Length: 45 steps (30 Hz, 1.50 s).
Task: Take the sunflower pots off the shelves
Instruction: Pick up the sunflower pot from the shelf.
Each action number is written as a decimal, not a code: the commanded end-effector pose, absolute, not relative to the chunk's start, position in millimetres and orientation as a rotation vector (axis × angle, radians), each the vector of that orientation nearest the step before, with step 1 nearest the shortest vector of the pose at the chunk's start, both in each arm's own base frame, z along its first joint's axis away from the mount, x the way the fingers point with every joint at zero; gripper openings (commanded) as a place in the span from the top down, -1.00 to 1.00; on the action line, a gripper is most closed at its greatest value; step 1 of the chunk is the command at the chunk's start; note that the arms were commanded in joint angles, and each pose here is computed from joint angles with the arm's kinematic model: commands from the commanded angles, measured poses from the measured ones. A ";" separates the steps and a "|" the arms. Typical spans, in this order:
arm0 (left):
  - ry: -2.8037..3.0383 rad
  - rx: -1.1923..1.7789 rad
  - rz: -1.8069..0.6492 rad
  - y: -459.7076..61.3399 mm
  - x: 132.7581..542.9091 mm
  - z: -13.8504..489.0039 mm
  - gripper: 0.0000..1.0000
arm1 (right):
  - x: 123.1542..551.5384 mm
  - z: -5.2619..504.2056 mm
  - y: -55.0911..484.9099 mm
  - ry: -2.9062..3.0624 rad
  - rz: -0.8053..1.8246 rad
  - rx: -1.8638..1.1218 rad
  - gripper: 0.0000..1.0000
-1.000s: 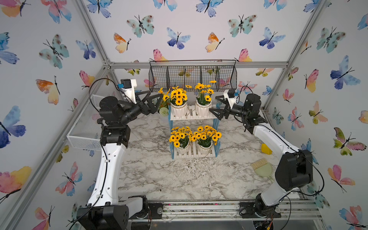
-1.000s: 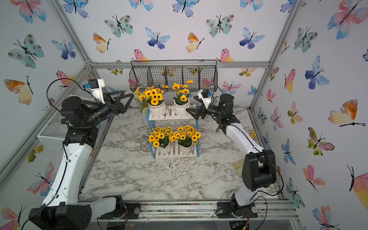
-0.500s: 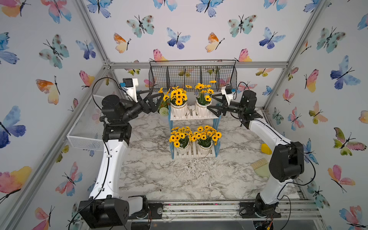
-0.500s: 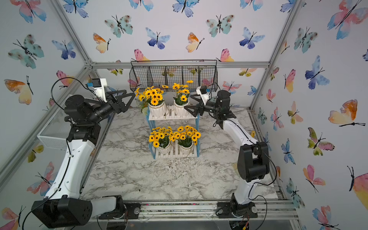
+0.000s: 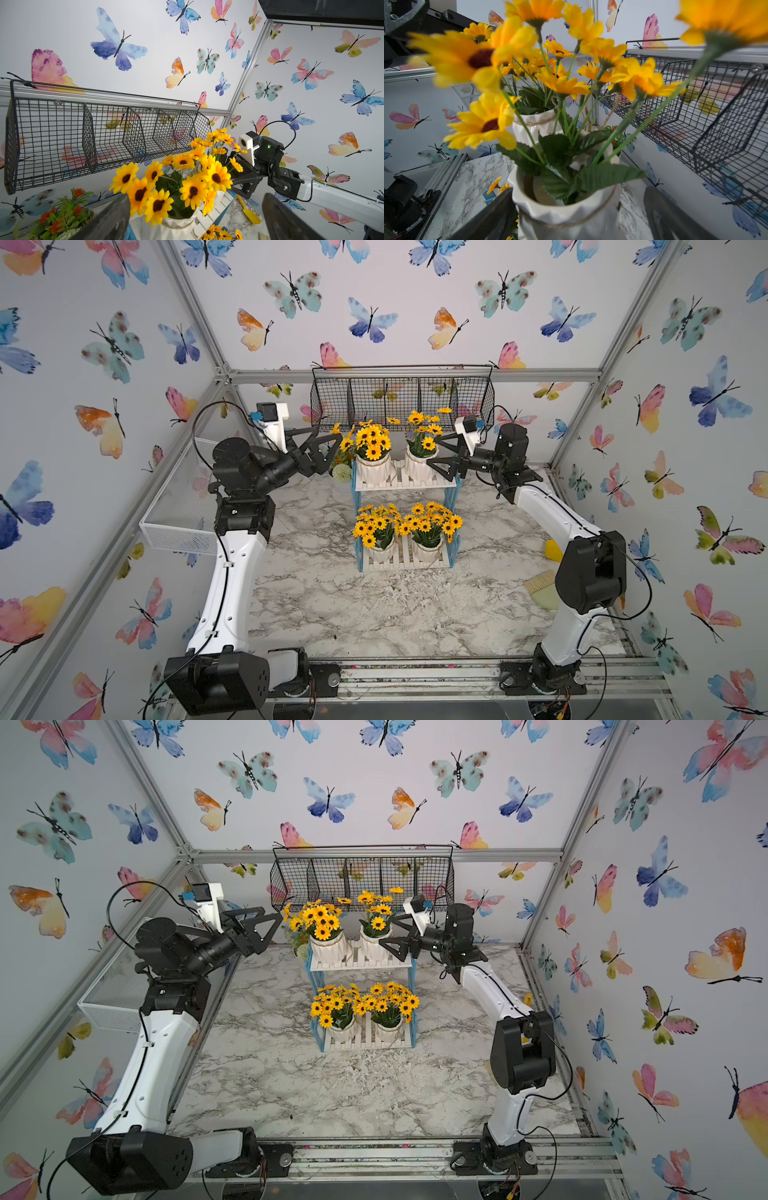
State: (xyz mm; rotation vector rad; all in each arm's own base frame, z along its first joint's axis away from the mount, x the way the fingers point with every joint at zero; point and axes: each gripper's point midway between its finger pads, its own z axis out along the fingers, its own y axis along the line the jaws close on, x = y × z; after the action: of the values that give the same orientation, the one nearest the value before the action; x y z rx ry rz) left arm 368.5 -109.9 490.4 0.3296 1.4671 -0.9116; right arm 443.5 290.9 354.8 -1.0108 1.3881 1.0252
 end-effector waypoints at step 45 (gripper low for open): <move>1.423 0.366 -0.913 -110.7 358.4 502.1 -0.97 | 418.8 352.4 300.5 1.455 0.987 -1.139 -0.99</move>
State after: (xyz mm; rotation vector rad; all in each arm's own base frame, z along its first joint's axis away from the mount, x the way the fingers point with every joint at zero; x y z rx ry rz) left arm 368.0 -110.2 490.9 0.3316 1.4650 -0.9156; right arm 428.4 302.1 335.3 -1.1387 1.4752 1.0121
